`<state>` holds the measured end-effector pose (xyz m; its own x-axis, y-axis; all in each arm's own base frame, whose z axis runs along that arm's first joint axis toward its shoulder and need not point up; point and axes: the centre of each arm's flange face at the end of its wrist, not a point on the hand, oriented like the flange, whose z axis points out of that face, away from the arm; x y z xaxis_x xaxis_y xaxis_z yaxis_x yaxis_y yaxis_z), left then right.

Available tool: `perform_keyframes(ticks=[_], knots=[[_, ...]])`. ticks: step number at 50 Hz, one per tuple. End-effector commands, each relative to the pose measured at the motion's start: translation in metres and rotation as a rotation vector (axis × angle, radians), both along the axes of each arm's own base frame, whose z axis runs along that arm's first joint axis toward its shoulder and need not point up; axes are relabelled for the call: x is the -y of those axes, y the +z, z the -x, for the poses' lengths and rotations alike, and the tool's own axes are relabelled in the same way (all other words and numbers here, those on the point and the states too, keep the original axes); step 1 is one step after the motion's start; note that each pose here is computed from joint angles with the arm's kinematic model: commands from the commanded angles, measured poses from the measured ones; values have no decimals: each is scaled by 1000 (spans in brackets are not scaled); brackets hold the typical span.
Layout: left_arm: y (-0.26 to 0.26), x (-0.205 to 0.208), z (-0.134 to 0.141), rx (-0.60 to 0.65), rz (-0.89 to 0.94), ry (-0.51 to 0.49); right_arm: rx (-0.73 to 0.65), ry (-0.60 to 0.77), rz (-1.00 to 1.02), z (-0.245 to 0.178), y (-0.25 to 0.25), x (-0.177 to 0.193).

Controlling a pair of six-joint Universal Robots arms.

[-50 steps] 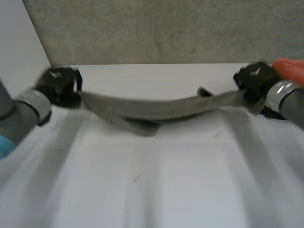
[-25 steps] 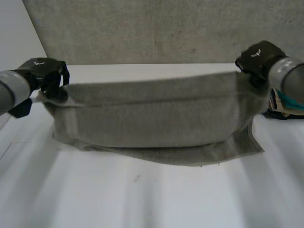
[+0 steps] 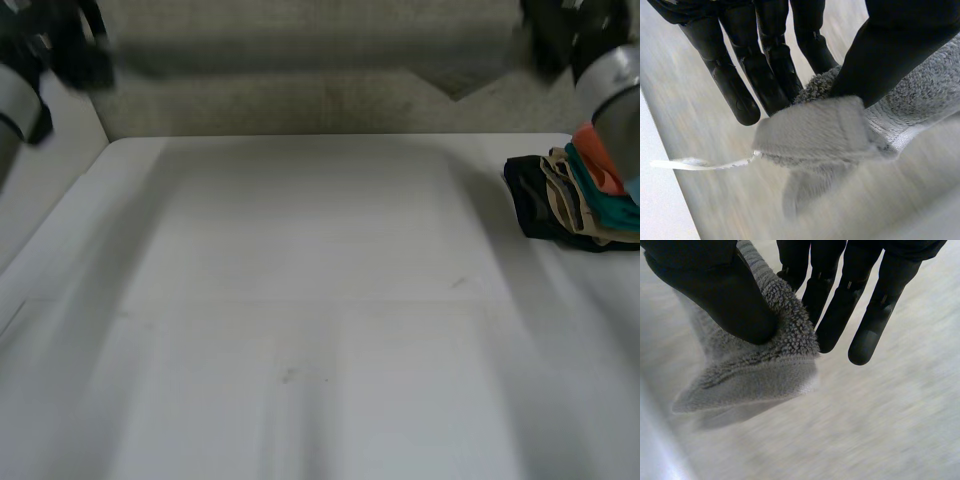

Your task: Fold the laundry.

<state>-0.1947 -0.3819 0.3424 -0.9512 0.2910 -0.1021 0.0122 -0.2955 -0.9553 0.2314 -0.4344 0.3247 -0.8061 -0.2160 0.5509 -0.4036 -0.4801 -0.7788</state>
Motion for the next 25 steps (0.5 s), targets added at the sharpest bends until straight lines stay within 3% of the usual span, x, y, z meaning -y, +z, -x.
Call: perform_keyframes(ticks=[1,6,12,20,25], knots=[[-105,-24,11,244,-310,-33,-148,105,-396,2,-94,-25],[-170,-26,12,376,-402,-29,-244,77,-504,5,-147,-31],[-203,-29,10,406,-482,-34,-269,6,-617,16,-180,-28],[-179,-39,14,397,-435,-76,-230,-38,-646,23,-166,-31],[-146,-48,5,374,-384,-41,-154,-47,-661,31,-142,-37]])
